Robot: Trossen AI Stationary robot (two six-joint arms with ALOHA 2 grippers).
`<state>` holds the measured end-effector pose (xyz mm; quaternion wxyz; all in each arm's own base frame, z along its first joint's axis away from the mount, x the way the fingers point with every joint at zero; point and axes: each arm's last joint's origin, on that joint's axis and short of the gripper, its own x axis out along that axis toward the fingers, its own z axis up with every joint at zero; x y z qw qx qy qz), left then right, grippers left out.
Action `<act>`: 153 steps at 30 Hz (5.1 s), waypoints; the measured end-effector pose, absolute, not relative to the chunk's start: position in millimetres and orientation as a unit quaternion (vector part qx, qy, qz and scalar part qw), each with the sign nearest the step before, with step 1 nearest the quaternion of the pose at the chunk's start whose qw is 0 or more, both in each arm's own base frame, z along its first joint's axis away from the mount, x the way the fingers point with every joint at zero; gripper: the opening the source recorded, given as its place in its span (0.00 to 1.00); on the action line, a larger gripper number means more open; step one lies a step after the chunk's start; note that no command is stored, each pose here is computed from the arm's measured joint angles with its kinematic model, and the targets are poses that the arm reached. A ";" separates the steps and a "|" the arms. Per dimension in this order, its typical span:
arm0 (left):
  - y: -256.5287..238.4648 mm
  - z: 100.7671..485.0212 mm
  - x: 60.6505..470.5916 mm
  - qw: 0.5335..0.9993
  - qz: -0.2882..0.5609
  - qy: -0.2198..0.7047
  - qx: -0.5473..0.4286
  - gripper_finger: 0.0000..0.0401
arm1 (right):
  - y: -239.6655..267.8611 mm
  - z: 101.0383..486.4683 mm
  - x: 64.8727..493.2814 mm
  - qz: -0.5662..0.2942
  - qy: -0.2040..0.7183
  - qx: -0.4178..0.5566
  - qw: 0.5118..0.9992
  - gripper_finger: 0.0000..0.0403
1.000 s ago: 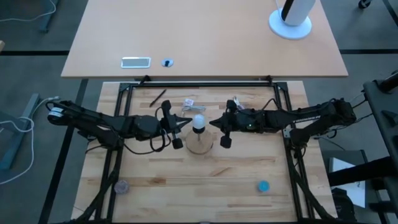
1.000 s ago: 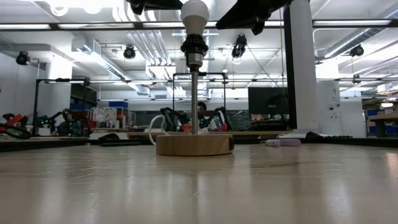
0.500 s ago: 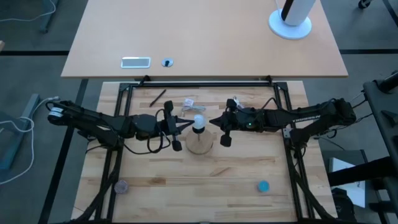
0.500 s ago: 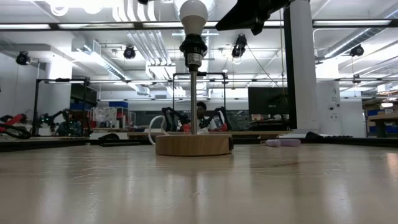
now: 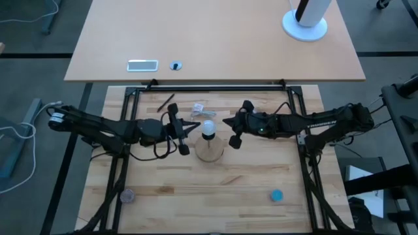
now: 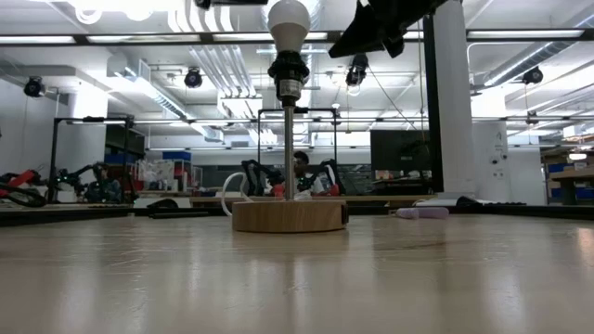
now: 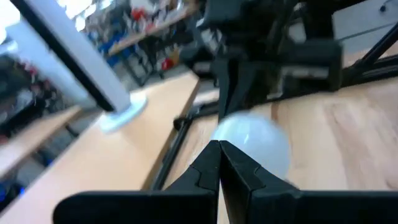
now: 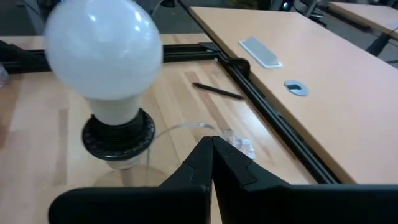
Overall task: Screw lightbulb
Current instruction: Insert the lightbulb into the brown lamp, then remove the lightbulb from the brown lamp
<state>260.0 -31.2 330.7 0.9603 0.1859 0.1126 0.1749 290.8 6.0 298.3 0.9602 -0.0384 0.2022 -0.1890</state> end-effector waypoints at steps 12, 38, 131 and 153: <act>-33.2 327.0 254.2 0.978 0.129 0.127 0.106 0.00 | -3.6 299.4 292.9 -0.174 0.190 -0.047 0.965 0.00; -34.6 312.5 267.8 0.976 0.149 0.141 0.078 0.00 | 16.8 297.7 306.4 -0.069 0.163 -0.102 0.979 0.00; -11.6 318.2 267.0 0.981 0.088 0.136 0.102 0.00 | 26.2 304.8 306.0 -0.134 0.144 -0.092 0.976 0.00; -8.9 317.4 262.9 0.961 0.201 0.150 0.117 0.00 | 31.4 304.8 302.3 -0.083 0.154 -0.073 0.982 0.00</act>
